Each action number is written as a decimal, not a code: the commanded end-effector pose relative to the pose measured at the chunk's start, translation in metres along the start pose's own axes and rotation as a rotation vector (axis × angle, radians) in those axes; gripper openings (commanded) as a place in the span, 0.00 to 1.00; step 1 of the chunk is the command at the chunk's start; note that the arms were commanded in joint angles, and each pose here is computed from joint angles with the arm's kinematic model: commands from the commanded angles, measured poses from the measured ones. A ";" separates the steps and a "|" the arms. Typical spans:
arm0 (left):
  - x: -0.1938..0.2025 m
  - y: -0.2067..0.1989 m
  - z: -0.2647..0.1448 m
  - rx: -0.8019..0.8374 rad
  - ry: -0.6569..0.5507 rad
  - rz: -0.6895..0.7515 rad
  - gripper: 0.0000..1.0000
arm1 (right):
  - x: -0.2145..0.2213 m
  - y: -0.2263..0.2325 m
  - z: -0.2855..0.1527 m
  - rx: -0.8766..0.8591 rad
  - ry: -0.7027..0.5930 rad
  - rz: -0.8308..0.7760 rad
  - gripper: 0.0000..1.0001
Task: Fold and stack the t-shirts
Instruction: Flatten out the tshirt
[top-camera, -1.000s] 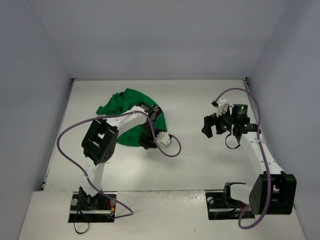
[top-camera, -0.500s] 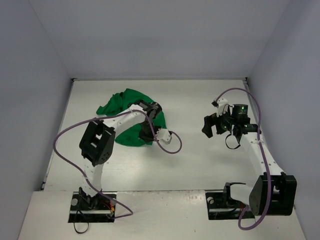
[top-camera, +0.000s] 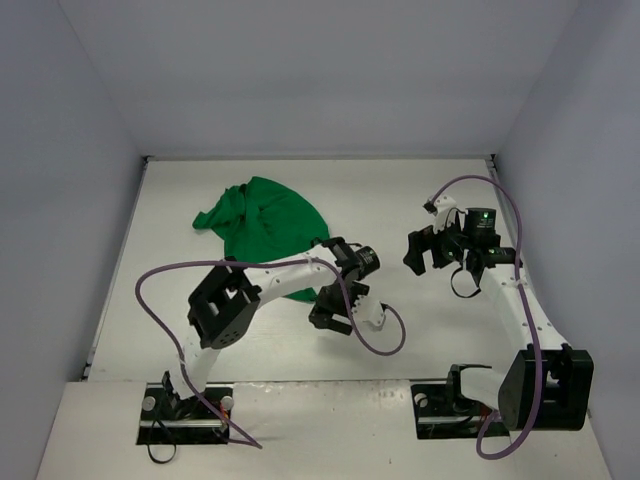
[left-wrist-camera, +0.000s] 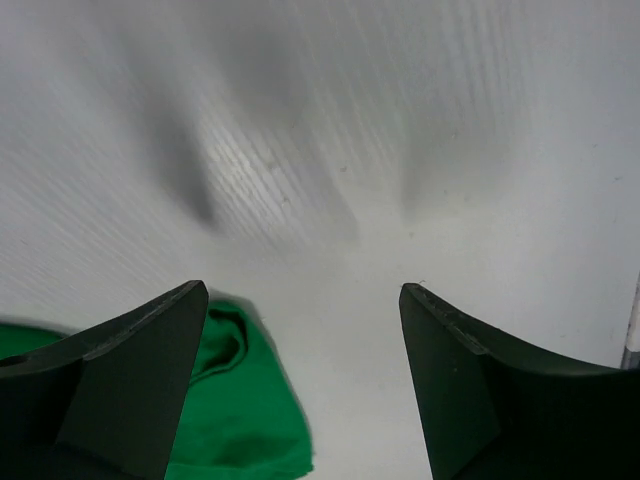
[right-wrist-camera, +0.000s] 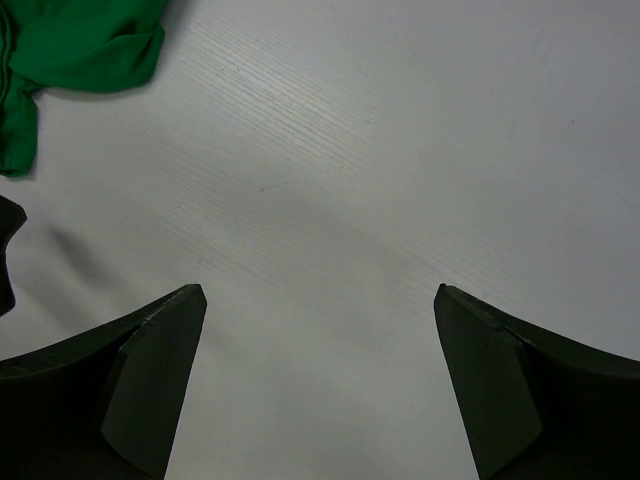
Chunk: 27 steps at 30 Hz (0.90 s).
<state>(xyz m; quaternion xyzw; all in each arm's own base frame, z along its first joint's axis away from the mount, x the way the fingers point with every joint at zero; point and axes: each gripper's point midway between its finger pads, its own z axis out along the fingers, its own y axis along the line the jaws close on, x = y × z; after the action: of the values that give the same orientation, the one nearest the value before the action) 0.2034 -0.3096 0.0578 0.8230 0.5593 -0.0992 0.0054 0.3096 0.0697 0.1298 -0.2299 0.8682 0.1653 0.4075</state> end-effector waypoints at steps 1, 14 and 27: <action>0.021 0.027 -0.090 -0.171 -0.183 -0.236 0.74 | -0.014 0.002 -0.002 -0.008 -0.043 -0.024 0.97; 0.160 0.064 -0.136 -0.321 -0.234 -0.581 0.51 | -0.014 0.003 0.001 -0.024 -0.038 -0.013 0.96; 0.270 0.031 -0.101 -0.235 -0.057 -0.523 0.51 | -0.013 -0.001 0.001 -0.003 -0.031 -0.012 0.96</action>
<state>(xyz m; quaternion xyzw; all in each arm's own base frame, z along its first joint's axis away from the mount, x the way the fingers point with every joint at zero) 0.3528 -0.0876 0.0778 0.5698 0.8136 -0.0907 0.0716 0.3094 0.0705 0.1290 -0.2303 0.8683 0.1679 0.4060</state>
